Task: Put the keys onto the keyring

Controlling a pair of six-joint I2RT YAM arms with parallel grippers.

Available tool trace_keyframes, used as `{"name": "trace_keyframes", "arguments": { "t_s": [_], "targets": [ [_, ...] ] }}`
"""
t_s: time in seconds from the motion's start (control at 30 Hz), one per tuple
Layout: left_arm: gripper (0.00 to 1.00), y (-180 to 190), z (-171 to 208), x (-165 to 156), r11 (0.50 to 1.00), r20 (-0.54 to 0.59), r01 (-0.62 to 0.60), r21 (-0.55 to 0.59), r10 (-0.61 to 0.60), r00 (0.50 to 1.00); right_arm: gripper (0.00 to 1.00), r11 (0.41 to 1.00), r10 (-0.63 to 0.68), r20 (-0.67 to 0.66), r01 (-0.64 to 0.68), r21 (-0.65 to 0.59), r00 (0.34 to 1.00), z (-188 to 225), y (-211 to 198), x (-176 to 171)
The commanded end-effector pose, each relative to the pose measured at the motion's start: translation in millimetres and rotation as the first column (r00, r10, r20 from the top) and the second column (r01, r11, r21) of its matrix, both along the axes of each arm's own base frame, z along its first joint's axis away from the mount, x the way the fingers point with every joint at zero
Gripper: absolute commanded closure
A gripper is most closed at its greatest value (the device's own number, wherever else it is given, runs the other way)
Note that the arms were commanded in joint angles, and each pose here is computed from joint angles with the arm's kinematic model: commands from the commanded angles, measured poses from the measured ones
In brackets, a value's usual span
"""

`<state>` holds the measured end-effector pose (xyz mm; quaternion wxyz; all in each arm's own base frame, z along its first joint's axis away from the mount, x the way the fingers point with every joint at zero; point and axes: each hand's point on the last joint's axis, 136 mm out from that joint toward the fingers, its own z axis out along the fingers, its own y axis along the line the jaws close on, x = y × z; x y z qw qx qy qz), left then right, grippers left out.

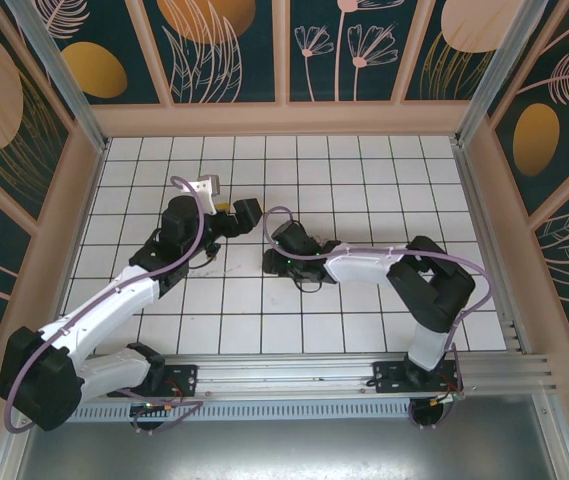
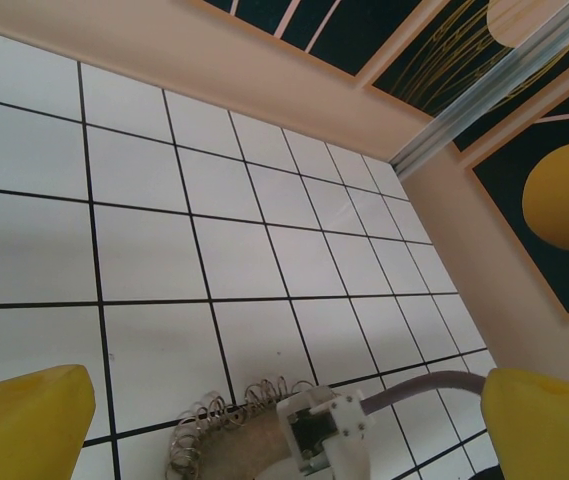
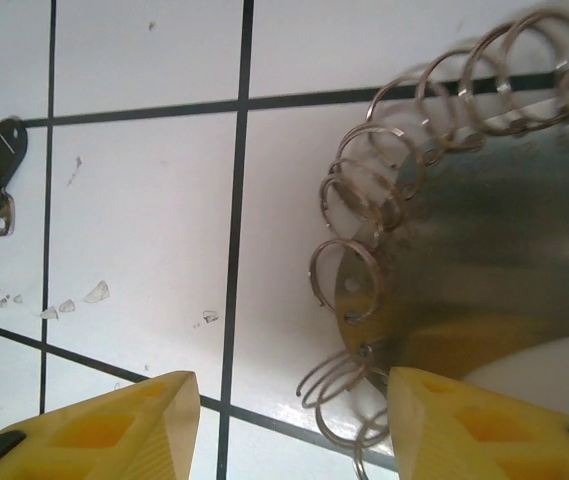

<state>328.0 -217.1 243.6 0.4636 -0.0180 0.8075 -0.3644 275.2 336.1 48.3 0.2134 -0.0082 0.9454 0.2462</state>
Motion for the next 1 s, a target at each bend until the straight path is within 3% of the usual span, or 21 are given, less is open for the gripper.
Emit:
{"name": "trace_keyframes", "arguments": {
  "t_s": [0.0,0.3,0.4,0.7,0.97],
  "targets": [
    [0.01,-0.2,15.8,-2.0,1.0,0.034,0.007,0.006,-0.007,0.999,0.46,0.998,-0.067,0.075,0.067,0.002,0.995,36.8,-28.9,10.4],
    [0.01,-4.6,5.0,7.4,1.0,-0.037,-0.025,-0.019,0.024,0.999,0.39,0.963,-0.269,0.059,0.268,0.029,0.961,35.2,-145.4,14.0],
    [0.01,-17.7,-6.4,9.8,1.0,-0.067,0.013,-0.008,-0.014,0.998,0.38,0.956,-0.288,0.017,0.287,0.068,0.957,24.7,-164.4,7.5],
    [0.02,-86.5,-35.4,0.7,0.975,-0.08,0.216,0.048,-0.212,0.974,0.38,0.949,-0.299,-0.025,0.3,0.101,0.954,6.5,-179.5,5.4],
    [0.02,-102.8,-52.8,-2.7,0.964,-0.098,0.254,0.075,-0.246,0.964,0.38,0.955,-0.263,-0.044,0.266,0.131,0.964,-1.2,-165.2,21.6]
  ]
}}
